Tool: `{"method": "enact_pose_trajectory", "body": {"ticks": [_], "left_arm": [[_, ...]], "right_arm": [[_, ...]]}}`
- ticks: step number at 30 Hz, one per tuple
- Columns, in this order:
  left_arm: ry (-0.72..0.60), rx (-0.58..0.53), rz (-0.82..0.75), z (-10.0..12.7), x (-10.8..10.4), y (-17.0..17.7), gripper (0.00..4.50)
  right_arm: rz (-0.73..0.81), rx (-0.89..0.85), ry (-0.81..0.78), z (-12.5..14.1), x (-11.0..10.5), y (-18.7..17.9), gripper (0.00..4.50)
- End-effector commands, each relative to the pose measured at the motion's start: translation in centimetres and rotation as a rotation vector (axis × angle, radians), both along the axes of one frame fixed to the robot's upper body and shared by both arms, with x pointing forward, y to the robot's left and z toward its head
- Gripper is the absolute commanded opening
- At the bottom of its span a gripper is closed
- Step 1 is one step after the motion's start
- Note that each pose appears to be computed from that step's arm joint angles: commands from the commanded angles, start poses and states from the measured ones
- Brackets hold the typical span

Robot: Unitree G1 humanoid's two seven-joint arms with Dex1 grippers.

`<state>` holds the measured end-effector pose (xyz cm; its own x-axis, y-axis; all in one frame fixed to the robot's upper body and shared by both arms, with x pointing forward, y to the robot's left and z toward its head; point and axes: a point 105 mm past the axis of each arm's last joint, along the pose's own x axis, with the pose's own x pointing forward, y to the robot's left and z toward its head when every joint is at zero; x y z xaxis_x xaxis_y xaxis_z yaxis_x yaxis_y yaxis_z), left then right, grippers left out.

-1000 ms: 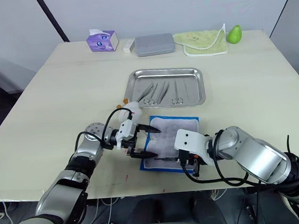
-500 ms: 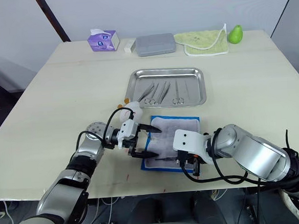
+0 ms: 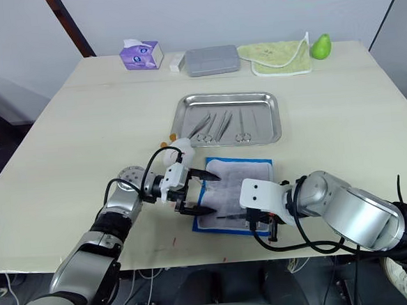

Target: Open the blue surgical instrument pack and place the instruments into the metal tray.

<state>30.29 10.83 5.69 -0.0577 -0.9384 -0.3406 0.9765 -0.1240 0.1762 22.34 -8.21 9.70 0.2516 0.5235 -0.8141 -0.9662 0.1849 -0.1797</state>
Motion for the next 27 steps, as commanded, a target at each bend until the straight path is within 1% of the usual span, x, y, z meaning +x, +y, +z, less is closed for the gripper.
{"method": "enact_pose_trajectory", "body": {"ticks": [1, 7, 11, 15, 22, 27], "left_arm": [[0.123, 0.164, 0.007, -4.5, -1.6, 1.0, 4.5], [0.123, 0.165, 0.007, -4.6, -1.8, 1.2, 4.5], [0.126, 0.168, 0.017, -4.7, -1.7, 1.4, 4.5], [0.126, 0.167, 0.022, -4.8, -1.6, 1.4, 4.5], [0.121, 0.145, 0.022, -4.5, -1.4, 0.9, 4.5], [0.117, 0.135, 0.023, -4.3, -1.4, 0.9, 4.5]], "right_arm": [[-0.002, 0.007, -0.04, 0.9, 0.0, -0.4, 0.07], [-0.021, -0.003, -0.037, 0.9, -0.1, -1.4, 0.07], [-0.065, -0.048, -0.048, 1.3, 0.1, -4.1, 0.07], [-0.069, -0.054, -0.047, 2.0, -0.5, -5.9, 0.07], [-0.12, 0.071, -0.109, 4.8, -0.1, -7.4, 0.07], [-0.217, 0.248, -0.127, 6.9, 0.6, -7.3, 0.07]]}}
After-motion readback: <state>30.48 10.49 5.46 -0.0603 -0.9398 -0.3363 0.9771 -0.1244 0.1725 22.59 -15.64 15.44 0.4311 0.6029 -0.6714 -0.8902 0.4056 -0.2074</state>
